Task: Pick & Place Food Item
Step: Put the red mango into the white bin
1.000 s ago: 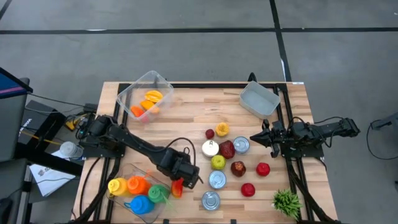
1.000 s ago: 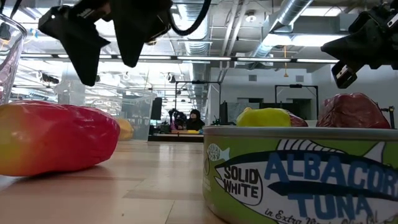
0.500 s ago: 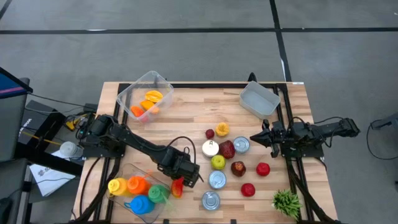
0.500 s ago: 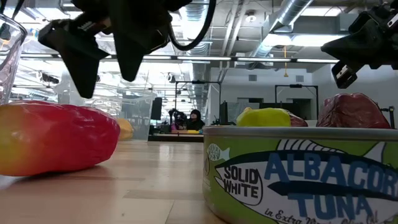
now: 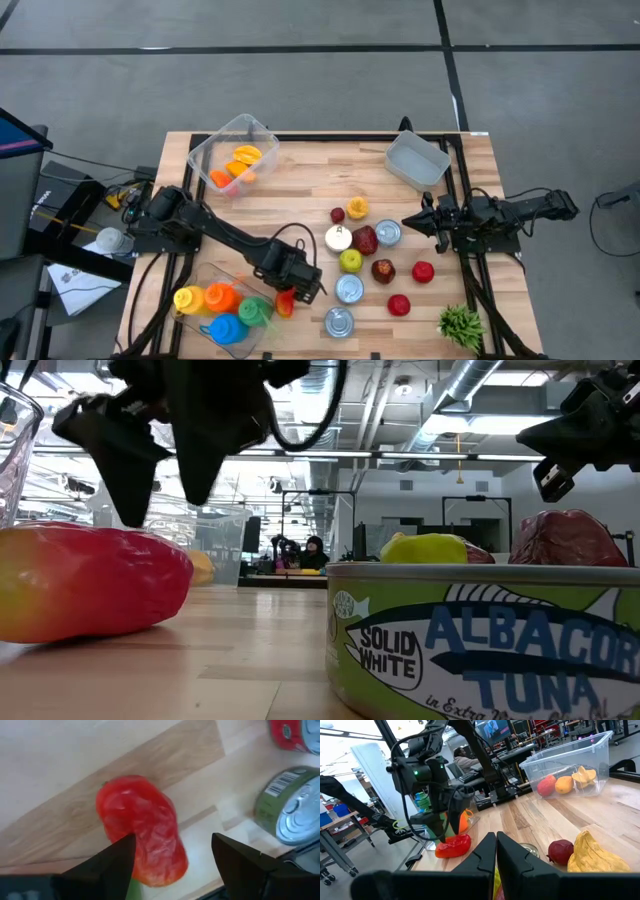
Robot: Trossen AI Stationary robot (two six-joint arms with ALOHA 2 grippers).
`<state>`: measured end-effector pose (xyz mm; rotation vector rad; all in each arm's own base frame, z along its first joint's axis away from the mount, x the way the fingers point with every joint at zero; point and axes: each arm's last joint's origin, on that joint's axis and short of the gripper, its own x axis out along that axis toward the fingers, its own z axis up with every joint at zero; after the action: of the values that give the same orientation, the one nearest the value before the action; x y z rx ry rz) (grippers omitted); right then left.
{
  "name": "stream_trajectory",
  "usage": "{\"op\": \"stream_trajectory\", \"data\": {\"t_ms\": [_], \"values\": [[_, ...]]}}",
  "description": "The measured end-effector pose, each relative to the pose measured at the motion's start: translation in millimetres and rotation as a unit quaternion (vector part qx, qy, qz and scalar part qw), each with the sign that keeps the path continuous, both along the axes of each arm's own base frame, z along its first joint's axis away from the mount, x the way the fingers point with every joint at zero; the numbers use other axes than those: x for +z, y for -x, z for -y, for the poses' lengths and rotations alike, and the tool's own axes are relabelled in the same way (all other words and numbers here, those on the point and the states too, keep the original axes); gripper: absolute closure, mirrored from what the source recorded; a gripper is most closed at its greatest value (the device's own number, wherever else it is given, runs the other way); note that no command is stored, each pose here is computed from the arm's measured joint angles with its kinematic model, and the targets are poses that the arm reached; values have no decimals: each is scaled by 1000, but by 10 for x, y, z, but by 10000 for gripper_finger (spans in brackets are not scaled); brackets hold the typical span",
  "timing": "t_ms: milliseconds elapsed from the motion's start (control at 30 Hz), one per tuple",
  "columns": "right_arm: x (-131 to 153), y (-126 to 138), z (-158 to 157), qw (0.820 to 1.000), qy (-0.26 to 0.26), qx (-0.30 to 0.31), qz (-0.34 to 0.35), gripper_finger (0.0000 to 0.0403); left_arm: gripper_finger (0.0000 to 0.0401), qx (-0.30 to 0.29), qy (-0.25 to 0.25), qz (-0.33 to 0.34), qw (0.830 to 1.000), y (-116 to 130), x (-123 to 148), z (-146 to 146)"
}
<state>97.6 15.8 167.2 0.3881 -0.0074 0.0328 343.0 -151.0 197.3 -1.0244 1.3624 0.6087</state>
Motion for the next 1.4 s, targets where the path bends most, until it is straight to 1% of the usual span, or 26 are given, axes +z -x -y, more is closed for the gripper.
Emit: {"op": "stream_trajectory", "data": {"t_ms": [267,333,400,533,633,767,833,933,1000,1100,1200,1233,1300,1400], "values": [[2,0,0,1000,0,0,1,393,174,-4,-4,0,1000,-26,-41,-12],[1,0,0,1000,0,0,0,393,180,0,-17,0,1000,-27,-44,-38],[1,0,0,1000,0,0,1,393,186,-13,-32,4,999,-40,-46,-88],[1,0,0,1000,0,0,0,393,200,-38,-65,0,997,-97,-58,-335],[1,0,0,1000,0,0,0,393,210,-46,-77,4,996,-154,-46,-572],[1,0,0,1000,0,0,0,393,221,-54,-82,24,995,-190,66,-860],[1,0,0,1000,0,0,0,393,226,-74,-87,34,993,-177,138,-971],[1,0,0,1000,0,0,0,393,234,-134,-101,66,984,-122,322,-1068],[1,0,0,1000,0,0,0,393,238,-166,-108,80,977,-39,465,-1081],[1,0,0,1000,0,0,0,393,239,-183,-108,103,972,103,687,-1047],[1,0,0,1000,0,0,0,393,231,-198,-112,132,965,222,868,-952],[1,0,0,1000,0,0,0,393,226,-212,-113,143,960,255,915,-911],[1,0,0,1000,0,0,0,393,214,-261,-123,160,944,314,982,-824],[1,0,0,1000,0,0,0,393,188,-326,-132,171,920,353,1000,-711]]}}
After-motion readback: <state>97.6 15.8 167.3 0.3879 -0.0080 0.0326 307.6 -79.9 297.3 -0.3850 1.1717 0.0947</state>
